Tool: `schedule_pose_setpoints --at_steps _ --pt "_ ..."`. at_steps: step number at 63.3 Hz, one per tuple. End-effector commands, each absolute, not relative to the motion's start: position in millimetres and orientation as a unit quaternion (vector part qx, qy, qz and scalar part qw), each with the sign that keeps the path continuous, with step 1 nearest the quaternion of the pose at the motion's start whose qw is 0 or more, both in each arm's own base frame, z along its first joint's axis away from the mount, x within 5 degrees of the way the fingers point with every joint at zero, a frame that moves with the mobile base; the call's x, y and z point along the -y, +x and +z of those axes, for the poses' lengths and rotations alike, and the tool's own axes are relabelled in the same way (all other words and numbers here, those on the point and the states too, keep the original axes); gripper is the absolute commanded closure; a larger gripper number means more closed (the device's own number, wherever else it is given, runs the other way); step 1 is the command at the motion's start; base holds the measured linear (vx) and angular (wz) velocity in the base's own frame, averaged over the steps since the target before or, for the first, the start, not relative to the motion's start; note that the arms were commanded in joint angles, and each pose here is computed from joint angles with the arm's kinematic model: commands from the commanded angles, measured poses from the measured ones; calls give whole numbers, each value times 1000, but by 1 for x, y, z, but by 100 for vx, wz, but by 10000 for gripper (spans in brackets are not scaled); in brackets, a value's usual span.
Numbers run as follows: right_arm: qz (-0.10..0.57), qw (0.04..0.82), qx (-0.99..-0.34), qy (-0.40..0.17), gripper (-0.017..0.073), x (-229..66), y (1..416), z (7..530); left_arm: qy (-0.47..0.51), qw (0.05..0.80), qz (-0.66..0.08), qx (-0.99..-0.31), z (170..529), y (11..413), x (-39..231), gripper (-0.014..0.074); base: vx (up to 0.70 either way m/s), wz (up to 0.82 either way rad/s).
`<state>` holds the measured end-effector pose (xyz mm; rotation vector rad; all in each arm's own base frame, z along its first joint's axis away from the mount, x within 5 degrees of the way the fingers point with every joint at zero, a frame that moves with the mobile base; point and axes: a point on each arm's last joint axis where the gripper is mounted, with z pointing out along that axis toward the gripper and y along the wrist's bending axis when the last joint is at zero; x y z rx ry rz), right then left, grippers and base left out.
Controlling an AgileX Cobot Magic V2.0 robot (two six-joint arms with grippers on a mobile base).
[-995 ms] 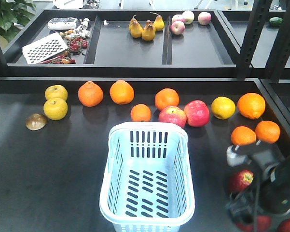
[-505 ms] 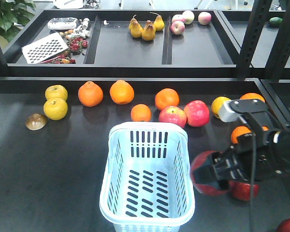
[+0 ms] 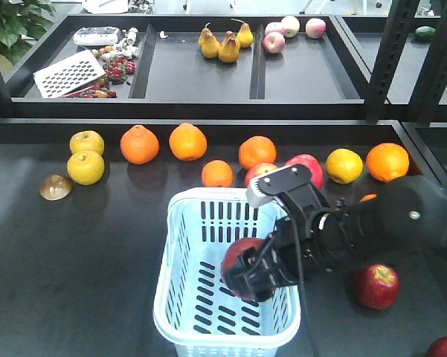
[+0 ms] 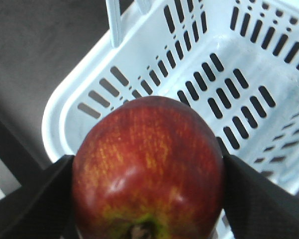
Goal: Pick three apples into basket with both arms
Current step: 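Carry the red apple over the basket and release it inside, then move the right gripper back and grasp a second red apple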
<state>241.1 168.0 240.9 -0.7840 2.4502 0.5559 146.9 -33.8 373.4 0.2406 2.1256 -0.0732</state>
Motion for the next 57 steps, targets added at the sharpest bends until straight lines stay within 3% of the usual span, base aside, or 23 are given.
schedule_pose_setpoints --at_steps 1,12,27,43,51,57 --pt "210 315 -883 -279 0 -172 253 263 93 518 -40 -850 387 147 34 1 0 0" --pt "204 332 -879 -275 -168 -173 256 264 93 518 -40 -850 387 147 34 1 0 0" --pt "204 316 -891 -255 -156 -159 260 264 93 518 -40 -850 387 147 34 1 0 0" --pt "137 253 -947 -143 -133 -78 275 259 93 518 -40 -850 387 147 34 1 0 0" --pt "75 257 -961 -69 -125 -27 284 257 93 518 -40 -850 387 147 34 1 0 0" --pt "53 269 -961 -44 -120 -8 292 251 93 518 -40 -850 387 147 34 1 0 0"
